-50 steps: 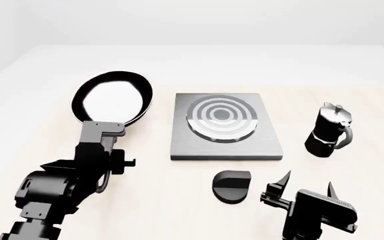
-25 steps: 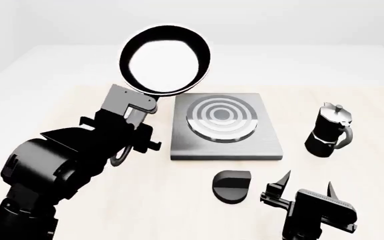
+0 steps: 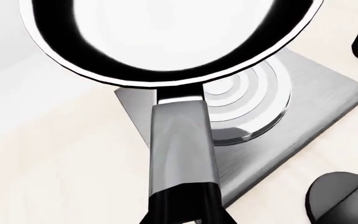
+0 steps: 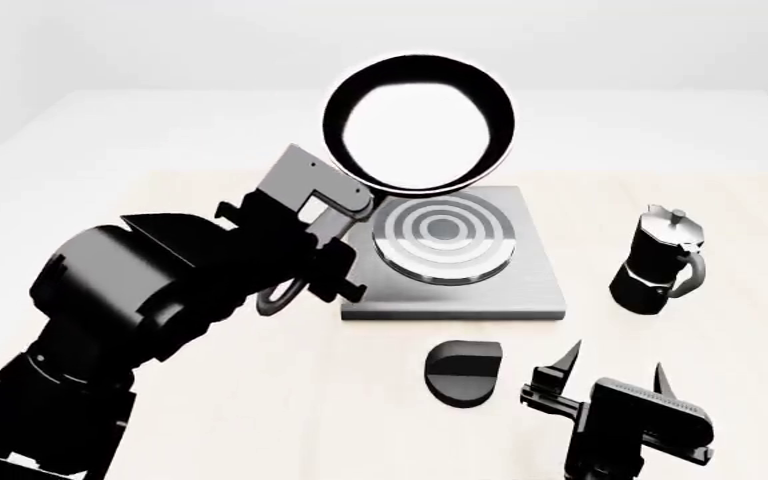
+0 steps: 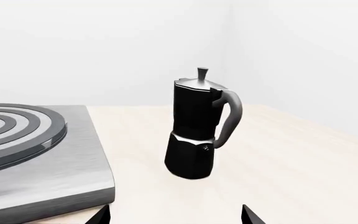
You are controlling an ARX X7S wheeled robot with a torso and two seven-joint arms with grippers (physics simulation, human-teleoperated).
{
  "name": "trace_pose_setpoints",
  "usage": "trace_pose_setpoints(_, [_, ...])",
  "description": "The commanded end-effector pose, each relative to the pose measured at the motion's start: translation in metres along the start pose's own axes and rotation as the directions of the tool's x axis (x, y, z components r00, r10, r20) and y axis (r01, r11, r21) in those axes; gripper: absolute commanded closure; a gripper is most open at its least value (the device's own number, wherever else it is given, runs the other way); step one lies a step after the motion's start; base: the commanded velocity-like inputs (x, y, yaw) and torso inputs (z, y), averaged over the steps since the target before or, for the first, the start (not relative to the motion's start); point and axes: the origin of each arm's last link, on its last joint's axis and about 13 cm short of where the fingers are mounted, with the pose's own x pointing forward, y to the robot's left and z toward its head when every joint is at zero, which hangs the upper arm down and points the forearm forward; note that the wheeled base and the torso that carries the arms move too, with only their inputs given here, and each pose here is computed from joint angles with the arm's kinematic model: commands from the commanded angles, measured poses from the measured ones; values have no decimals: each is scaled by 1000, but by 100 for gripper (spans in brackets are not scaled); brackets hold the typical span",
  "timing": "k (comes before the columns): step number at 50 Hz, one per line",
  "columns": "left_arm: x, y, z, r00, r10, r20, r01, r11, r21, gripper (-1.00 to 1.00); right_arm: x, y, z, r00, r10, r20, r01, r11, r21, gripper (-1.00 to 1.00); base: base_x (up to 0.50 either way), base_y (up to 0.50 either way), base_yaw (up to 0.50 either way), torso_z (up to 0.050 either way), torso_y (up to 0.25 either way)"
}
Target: Turn on the stove and put the frying pan on it.
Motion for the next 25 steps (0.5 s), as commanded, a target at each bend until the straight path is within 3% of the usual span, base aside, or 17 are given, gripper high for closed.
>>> trace_pose_setpoints(1, [3,7,20,999,37,16,-37,999,22,100,1,0,-1,1000,1,-1,-1,1000,0,-100,0,0,0,0,0])
trace_pose_setpoints(13, [19,5,15,999,11,-44,-13,998,-57,100,1,1,-1,1000,4,-2,-4,1000,-3,-100,0,0,0,0,2])
trace_pose_setpoints(25, [28,-5,20,999,-25,-44,22,997,-76,100,2,1,-2,1000,5,-4,-5,1000,-1,-100,0,0,0,0,3])
